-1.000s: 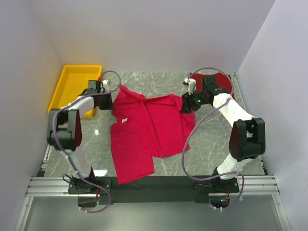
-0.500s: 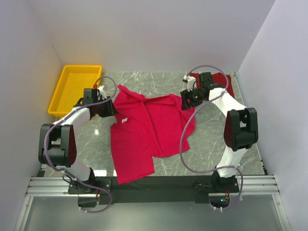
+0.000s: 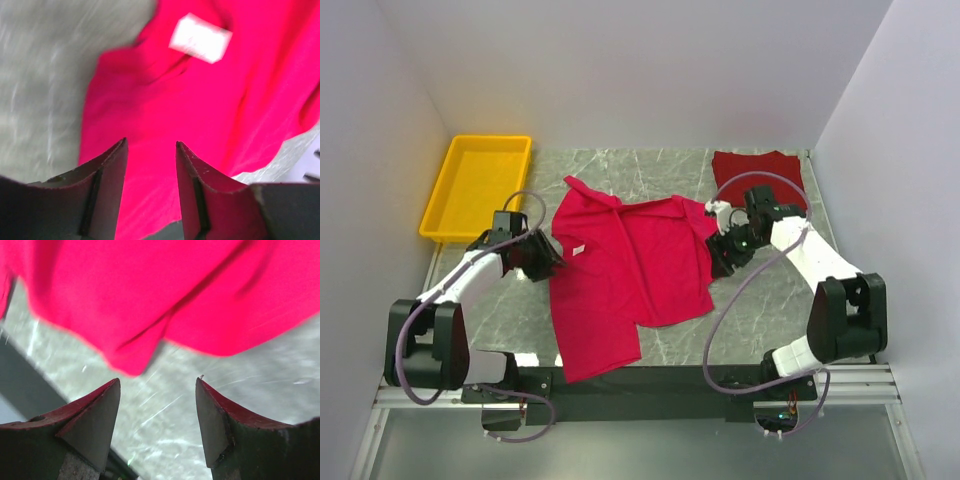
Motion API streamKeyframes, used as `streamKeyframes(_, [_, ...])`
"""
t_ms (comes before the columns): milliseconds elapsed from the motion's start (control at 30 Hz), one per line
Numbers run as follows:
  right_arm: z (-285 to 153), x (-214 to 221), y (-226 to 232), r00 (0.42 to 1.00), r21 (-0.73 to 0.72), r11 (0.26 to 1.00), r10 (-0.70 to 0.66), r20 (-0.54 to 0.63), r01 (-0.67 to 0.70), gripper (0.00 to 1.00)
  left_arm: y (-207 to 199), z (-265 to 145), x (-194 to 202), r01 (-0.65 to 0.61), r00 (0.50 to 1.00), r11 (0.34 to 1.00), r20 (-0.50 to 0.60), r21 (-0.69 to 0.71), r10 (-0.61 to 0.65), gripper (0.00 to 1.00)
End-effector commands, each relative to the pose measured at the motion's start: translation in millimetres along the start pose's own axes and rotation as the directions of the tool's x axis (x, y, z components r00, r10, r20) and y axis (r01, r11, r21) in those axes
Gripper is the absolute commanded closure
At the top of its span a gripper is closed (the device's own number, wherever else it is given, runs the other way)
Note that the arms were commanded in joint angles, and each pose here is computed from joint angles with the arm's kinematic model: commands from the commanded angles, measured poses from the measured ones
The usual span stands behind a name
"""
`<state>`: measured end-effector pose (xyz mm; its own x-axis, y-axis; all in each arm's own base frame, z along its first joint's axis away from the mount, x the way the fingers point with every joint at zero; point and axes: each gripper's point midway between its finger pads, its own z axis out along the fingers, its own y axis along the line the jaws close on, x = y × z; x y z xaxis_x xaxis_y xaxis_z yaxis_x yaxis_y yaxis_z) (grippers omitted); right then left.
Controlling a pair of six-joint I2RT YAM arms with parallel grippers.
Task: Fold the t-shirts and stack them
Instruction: Flatten the tshirt out
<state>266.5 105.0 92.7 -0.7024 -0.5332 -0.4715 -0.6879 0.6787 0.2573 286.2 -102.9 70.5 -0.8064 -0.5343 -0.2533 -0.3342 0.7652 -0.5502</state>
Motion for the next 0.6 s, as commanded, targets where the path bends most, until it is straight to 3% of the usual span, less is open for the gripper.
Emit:
streamKeyframes(0, [1.2, 36.5, 34.5, 0.993, -0.158, 0.986, -0.074, -0.089, 0.059, 0.31, 25.1, -6.3, 31.0, 0.165, 0.984, 0.978, -0.053, -0.125, -0.173, 0.51])
streamKeyframes(133, [15.4, 54.6, 46.1, 0.978, -0.192, 0.976, -0.133, -0.159, 0.102, 0.3, 38.2, -6.4, 51.4, 0.218, 0.971, 0.965, -0.069, -0.143, -0.23, 0.45])
streamKeyframes(567, [58.7, 60.5, 42.6, 0.967, -0.158, 0.987, -0.066, -0.248, 0.027, 0.34, 43.9, 7.7, 72.1, 0.271, 0.95, 0.954, -0.122, -0.126, -0.286, 0.45])
